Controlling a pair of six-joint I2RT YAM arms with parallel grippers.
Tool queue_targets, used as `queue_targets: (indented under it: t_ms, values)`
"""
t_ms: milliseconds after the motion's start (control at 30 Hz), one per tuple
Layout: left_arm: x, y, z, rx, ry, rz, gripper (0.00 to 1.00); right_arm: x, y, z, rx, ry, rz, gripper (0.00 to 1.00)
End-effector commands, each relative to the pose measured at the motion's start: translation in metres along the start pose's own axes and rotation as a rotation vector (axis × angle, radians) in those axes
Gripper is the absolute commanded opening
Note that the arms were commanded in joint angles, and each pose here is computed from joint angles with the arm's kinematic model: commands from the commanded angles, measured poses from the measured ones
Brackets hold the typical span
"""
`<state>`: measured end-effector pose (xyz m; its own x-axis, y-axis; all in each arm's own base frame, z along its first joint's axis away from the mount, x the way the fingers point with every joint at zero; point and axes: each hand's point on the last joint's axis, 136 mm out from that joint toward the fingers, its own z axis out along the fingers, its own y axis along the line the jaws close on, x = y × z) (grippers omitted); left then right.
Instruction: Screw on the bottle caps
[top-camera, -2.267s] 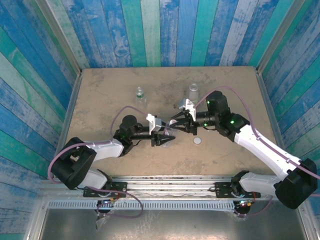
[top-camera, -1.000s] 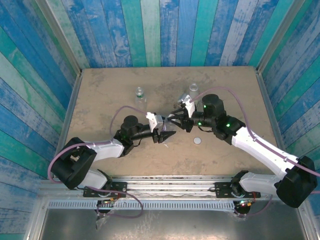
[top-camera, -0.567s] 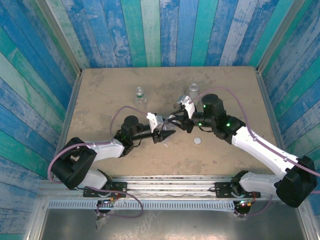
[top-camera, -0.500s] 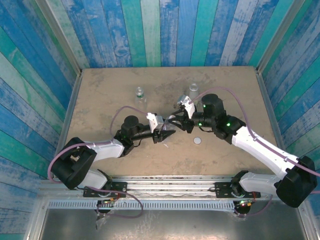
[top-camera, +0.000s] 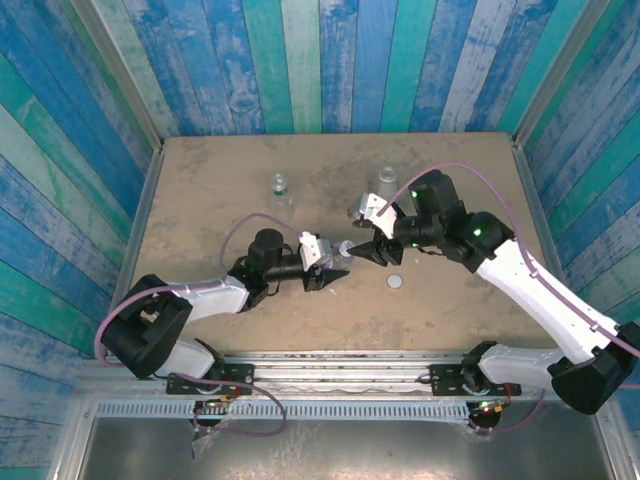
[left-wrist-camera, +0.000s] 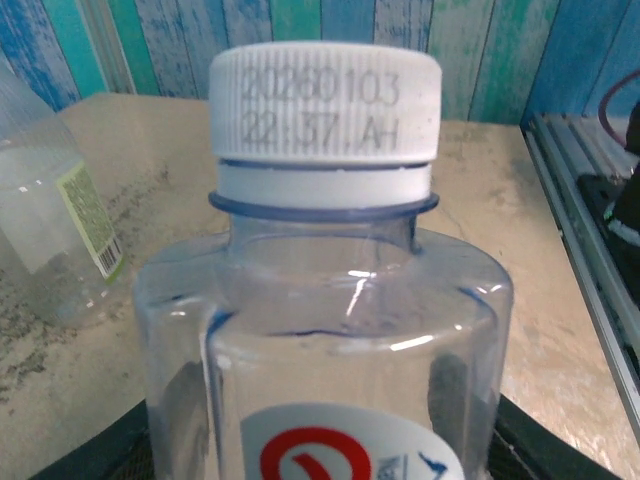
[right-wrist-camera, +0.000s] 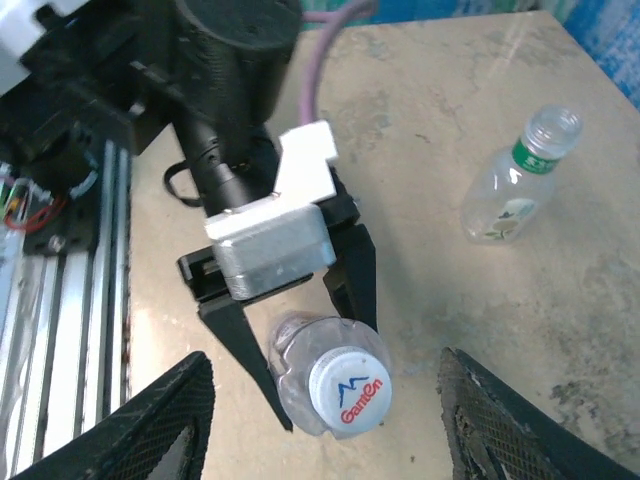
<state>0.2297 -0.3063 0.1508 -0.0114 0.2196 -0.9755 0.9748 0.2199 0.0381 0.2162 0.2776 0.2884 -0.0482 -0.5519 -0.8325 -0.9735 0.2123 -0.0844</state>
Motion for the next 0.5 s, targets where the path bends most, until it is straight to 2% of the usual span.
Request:
queue_targets:
  t_ms: [0, 200, 467]
  values:
    - [-0.013, -0.008, -0.007, 0.034, -0.013, 0.072, 0.58, 0.025, 0.019, -0.002, -0.113, 0.125, -0.055, 0.6]
    - [-0.019, -0.015, -0.009, 0.064, -0.034, 0.084, 0.58, 0.03, 0.018, 0.015, -0.188, 0.194, -0.019, 0.57]
    - [-0.02, -0.018, -0.011, 0.074, -0.038, 0.098, 0.58, 0.046, 0.013, 0.032, -0.213, 0.253, 0.03, 0.51]
